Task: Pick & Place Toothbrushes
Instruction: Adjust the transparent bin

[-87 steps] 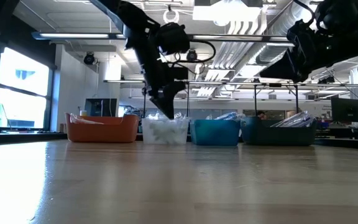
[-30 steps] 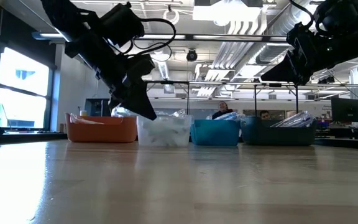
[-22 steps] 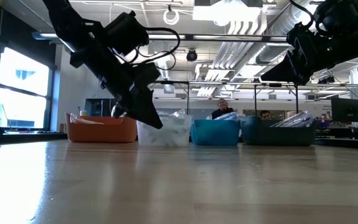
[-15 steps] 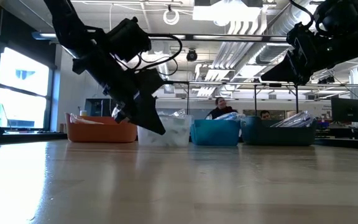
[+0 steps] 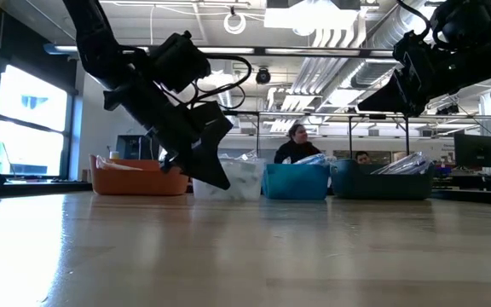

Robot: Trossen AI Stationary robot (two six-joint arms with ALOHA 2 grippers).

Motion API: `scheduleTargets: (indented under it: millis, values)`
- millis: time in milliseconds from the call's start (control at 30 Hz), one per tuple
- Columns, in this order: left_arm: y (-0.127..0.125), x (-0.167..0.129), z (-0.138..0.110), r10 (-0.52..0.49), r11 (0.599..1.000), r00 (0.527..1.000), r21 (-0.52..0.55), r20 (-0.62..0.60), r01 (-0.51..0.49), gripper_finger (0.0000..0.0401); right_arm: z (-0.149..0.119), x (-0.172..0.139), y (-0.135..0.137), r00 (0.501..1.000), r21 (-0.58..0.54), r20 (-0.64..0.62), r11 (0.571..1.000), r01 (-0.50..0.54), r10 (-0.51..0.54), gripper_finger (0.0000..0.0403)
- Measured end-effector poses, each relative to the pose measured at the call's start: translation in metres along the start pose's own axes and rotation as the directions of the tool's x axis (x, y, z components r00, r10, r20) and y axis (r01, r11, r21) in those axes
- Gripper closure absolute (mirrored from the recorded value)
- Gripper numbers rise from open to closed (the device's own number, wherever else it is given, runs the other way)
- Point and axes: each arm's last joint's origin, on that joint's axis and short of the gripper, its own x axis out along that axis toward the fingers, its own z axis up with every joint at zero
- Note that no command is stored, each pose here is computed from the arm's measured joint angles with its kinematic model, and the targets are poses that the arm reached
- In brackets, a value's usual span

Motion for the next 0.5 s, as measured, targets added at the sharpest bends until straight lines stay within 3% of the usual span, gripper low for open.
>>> scheduleTargets:
  millis: [500]
  values:
    - [0.0006, 0.0001, 0.0005, 0.024, 1.0, 1.0, 0.018, 0.015, -0.024, 0.0396, 0.0, 0.0, 0.0, 1.0, 0.0, 0.0, 1.0, 0.0, 0.0, 0.0401]
